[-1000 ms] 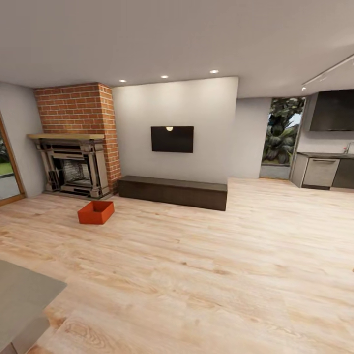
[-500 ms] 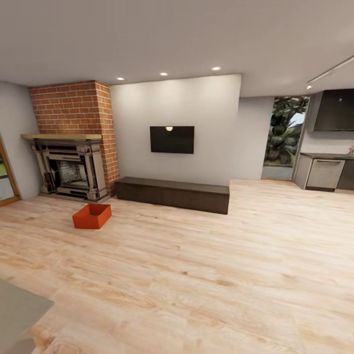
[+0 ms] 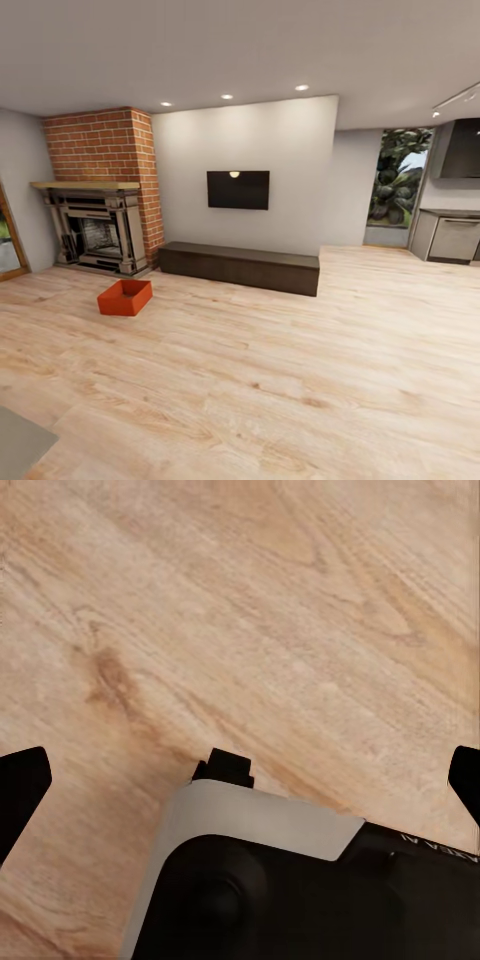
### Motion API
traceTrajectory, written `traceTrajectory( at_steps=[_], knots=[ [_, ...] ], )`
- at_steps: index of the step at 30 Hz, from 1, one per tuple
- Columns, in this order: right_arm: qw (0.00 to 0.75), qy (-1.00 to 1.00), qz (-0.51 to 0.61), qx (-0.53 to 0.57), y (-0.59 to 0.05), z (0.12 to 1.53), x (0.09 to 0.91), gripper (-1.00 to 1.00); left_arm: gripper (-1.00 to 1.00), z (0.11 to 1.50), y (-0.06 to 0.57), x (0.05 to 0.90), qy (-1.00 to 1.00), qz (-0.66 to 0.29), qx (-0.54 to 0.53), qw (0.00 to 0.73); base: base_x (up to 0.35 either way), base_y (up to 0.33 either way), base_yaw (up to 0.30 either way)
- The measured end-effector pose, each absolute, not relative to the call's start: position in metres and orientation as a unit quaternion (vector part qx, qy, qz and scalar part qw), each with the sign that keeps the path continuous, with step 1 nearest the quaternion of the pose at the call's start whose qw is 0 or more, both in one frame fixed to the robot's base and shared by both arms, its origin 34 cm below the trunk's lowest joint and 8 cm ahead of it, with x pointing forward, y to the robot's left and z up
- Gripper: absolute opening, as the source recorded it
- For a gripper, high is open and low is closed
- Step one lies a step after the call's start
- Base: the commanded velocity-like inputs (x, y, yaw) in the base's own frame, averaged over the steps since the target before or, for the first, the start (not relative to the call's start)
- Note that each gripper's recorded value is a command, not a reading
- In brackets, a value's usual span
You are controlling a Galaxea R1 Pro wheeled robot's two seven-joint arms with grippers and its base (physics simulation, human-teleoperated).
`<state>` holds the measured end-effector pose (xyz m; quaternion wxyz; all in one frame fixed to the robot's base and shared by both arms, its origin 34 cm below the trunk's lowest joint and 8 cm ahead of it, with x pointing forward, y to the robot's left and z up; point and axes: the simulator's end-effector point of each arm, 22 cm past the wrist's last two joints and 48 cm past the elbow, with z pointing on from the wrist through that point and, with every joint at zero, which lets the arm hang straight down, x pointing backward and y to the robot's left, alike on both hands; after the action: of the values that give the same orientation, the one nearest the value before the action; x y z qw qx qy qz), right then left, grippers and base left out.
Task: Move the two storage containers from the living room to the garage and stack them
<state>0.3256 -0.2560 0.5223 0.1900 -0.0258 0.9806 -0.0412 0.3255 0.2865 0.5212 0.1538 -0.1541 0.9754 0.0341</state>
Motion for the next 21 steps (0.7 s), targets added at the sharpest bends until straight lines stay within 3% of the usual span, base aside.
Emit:
traceTrajectory(
  at_steps=[21],
  knots=[
    [0.19,0.98,-0.047,-0.019,-0.2628,0.5226,0.3257,1.0,1.0,0.5215,0.2877,0.3261,0.975,0.035,-0.156,0.155,0.33,0.0,0.276]
  ],
)
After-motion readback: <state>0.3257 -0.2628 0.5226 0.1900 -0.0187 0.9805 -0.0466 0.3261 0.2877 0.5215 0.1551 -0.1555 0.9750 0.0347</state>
